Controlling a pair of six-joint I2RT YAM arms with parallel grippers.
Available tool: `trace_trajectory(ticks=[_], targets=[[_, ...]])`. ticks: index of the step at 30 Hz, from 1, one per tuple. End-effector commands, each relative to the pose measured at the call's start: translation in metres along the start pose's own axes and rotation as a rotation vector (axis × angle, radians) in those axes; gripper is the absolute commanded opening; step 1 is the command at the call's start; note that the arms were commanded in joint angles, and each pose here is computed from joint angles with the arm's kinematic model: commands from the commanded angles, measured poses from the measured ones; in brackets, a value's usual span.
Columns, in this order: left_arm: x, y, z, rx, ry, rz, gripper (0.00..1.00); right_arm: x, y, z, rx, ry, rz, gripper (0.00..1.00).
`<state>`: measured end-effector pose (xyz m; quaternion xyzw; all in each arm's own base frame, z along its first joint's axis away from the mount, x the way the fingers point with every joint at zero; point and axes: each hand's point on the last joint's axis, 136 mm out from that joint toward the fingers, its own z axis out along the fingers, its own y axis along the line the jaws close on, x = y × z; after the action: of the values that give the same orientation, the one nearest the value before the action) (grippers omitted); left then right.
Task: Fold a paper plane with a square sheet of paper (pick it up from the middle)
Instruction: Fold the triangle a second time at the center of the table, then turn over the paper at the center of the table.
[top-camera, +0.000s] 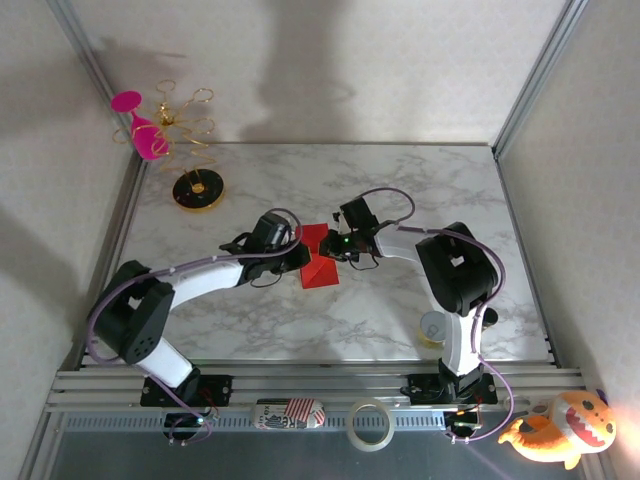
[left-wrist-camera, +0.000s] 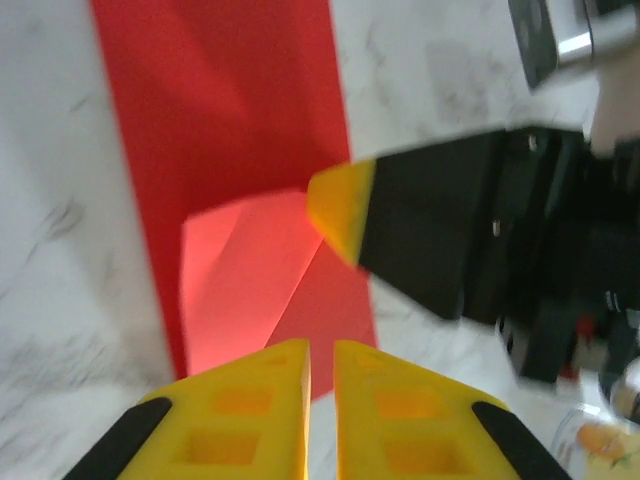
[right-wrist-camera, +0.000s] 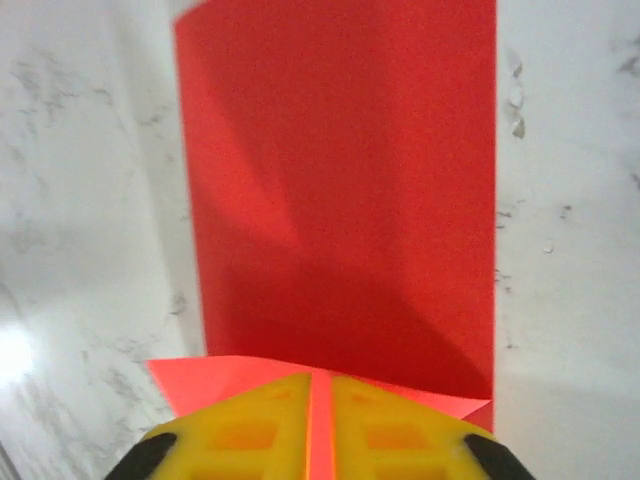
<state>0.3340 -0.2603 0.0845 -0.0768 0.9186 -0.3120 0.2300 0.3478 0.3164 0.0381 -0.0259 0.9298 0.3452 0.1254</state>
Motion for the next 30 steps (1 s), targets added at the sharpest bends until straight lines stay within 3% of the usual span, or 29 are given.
trace_trajectory(ticks=[1, 8, 12, 15, 30], targets=[[-0.016, -0.004, 0.021, 0.013, -0.034, -0.059, 0.12, -0.025, 0.027, -0.027, -0.044, -0.110, -0.004, 0.19], [-0.015, 0.018, 0.039, -0.066, -0.032, -0.072, 0.08, -0.013, -0.003, -0.040, 0.017, -0.153, 0.157, 0.27], [-0.017, 0.040, 0.039, -0.125, -0.078, -0.110, 0.07, -0.005, -0.008, -0.039, 0.009, -0.150, 0.218, 0.43], [-0.020, 0.053, 0.036, -0.130, -0.143, -0.170, 0.07, -0.001, -0.012, -0.037, 0.017, -0.147, 0.245, 0.47], [-0.002, 0.072, 0.044, -0.155, -0.121, -0.220, 0.06, 0.011, -0.007, -0.014, 0.037, -0.099, 0.348, 0.42]])
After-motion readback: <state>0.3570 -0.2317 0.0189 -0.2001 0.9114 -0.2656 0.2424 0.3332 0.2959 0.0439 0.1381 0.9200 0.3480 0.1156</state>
